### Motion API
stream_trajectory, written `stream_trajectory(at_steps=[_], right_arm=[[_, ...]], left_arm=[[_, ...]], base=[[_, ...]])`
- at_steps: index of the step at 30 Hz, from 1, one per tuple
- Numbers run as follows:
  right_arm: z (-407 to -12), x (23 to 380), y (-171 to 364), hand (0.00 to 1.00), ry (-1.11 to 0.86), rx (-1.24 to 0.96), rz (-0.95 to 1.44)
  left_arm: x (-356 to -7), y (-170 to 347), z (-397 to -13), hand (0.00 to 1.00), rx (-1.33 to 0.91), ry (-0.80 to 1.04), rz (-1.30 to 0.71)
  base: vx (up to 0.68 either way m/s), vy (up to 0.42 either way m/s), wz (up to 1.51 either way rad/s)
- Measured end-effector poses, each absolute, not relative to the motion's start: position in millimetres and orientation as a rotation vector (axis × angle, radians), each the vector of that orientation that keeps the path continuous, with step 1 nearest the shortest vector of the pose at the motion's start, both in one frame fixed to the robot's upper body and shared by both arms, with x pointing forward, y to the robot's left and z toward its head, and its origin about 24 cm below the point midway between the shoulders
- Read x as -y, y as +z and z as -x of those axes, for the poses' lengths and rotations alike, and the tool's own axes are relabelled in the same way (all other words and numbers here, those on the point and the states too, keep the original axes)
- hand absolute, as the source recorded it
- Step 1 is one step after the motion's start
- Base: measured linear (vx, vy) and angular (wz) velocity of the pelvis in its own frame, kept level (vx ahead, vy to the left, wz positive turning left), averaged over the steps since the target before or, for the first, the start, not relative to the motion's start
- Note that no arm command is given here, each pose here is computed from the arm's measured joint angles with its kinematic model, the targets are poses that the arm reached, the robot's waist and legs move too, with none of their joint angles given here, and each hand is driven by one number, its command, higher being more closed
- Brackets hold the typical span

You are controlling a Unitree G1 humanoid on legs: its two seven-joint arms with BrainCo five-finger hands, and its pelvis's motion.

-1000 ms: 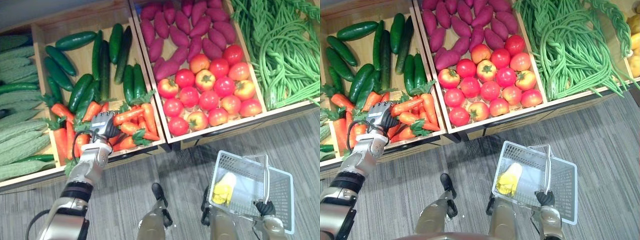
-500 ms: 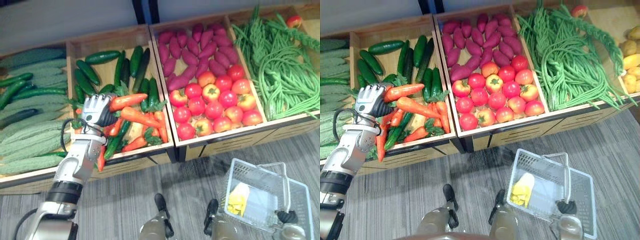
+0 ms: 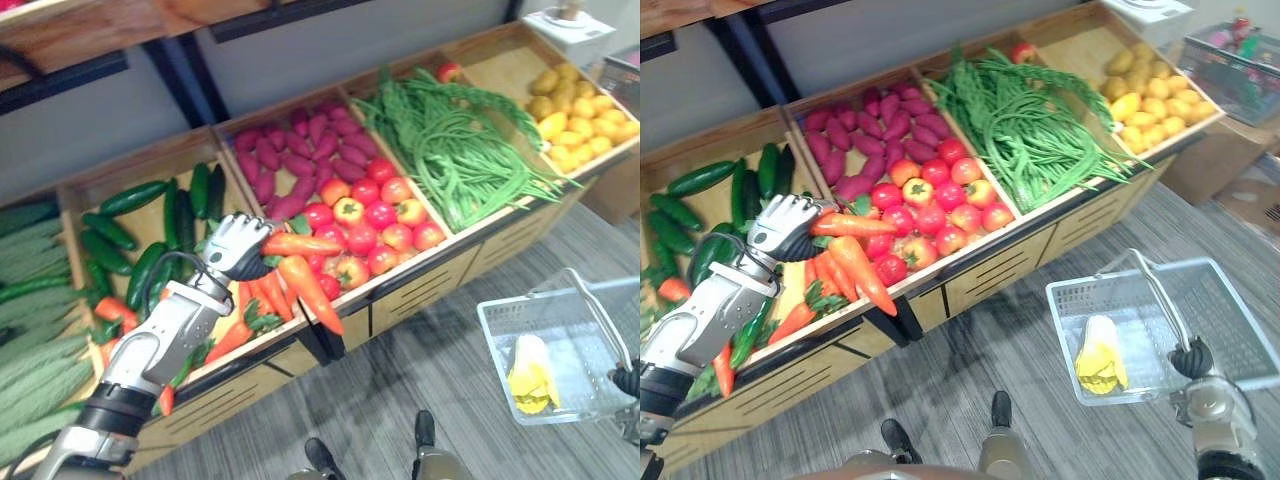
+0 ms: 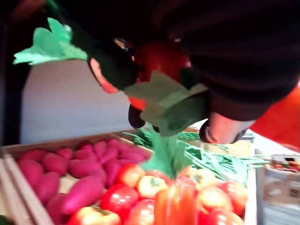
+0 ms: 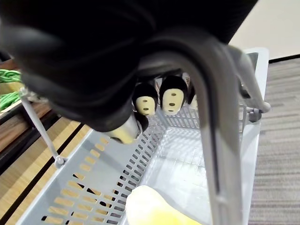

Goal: Pick vegetable in the basket

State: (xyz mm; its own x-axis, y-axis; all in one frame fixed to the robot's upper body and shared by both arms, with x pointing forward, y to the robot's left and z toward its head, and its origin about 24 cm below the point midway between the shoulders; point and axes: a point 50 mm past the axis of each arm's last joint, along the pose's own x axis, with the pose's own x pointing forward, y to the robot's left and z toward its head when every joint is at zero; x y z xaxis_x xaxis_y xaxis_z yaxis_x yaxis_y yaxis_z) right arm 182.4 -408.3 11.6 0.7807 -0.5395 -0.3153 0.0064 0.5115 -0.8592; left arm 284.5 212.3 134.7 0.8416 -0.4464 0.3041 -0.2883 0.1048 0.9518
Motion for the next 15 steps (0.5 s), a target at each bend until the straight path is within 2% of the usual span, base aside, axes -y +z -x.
stream_trajectory(at_steps=[6,15], right_arm=[[-199.5,396.6,28.3,1.0,-0.17,-0.549,1.138],[-221.1,346.9,38.3,1.0,0.114,-0.357,1.244]], left_arm=[[-186.1,132.3,-277.2,1.0,0.695,-0.271,-1.448],[-143.5,127.6,-274.7,1.0,0.783,-0.486,-1.388]], base=[[0.01,-0.024,-0.35],[0.0,-0.016,-0.32]])
